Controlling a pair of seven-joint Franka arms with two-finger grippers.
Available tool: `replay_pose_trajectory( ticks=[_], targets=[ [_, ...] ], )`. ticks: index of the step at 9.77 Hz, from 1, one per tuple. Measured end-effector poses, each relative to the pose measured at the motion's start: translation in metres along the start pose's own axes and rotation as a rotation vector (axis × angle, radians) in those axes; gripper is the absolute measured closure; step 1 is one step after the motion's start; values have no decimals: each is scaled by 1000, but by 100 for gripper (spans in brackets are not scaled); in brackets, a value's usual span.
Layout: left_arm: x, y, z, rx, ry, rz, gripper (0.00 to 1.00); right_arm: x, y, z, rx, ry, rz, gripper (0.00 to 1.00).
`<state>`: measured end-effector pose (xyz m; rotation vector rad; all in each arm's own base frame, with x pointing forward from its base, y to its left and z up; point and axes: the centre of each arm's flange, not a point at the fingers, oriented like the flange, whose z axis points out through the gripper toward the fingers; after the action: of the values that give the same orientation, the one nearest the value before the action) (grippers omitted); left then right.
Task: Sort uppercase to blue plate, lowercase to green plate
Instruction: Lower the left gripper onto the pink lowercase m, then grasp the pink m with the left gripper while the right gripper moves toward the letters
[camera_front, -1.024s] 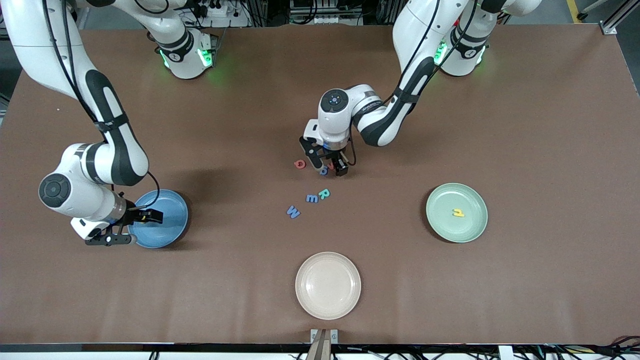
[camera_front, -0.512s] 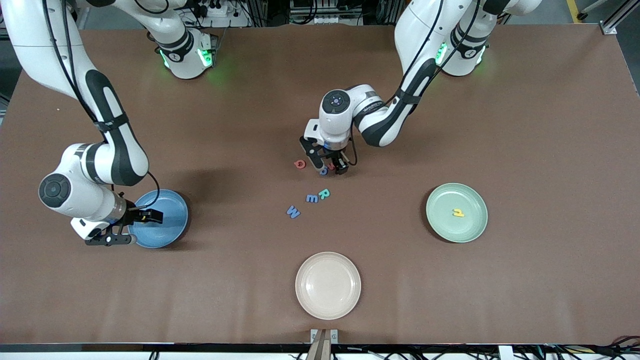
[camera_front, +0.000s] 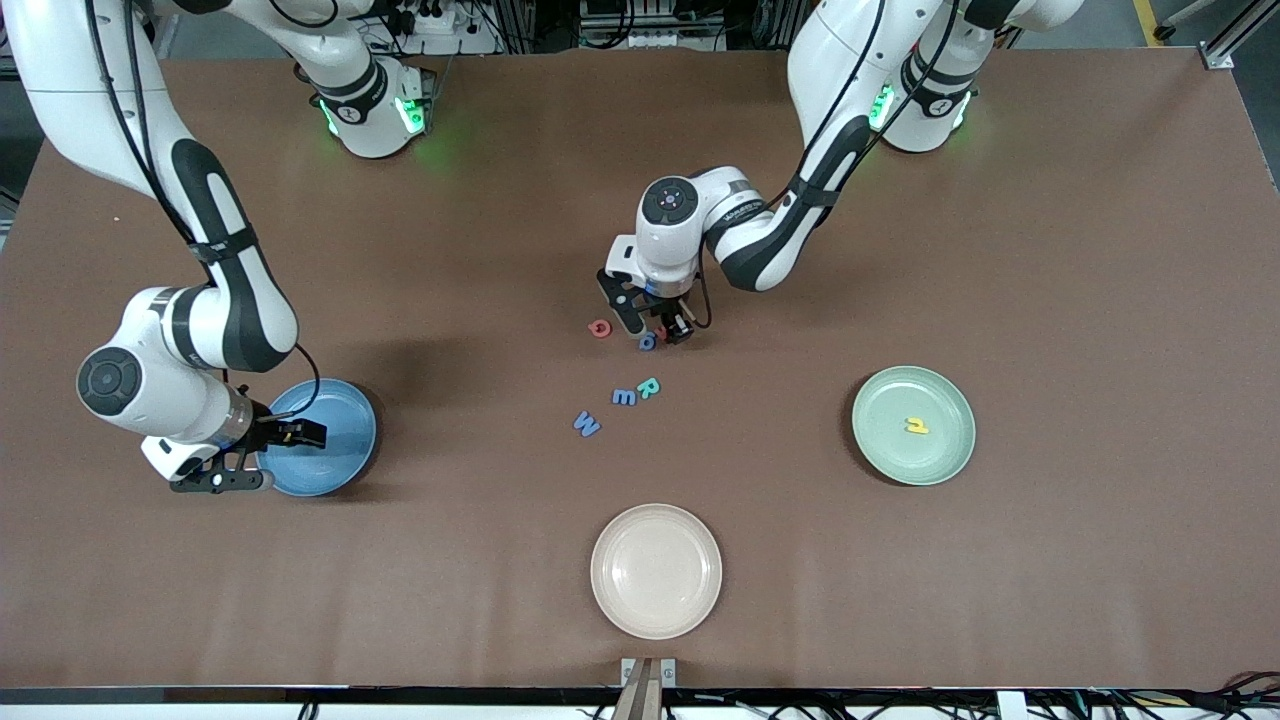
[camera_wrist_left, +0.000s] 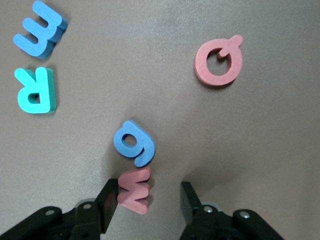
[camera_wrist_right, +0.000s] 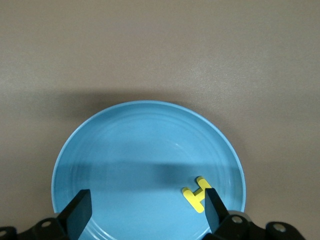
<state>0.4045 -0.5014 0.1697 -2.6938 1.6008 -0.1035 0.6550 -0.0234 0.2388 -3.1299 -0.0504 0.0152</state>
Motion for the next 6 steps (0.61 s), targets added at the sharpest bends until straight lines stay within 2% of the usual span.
replay_pose_trajectory(
  ticks=[2,6],
  targets=[
    [0,-1,-2,1,3,-1,52,0,0,0,0,1,0,0],
    [1,0,-3,-1,4,0,62,0,-2,0,0,1,-2,0]
  ],
)
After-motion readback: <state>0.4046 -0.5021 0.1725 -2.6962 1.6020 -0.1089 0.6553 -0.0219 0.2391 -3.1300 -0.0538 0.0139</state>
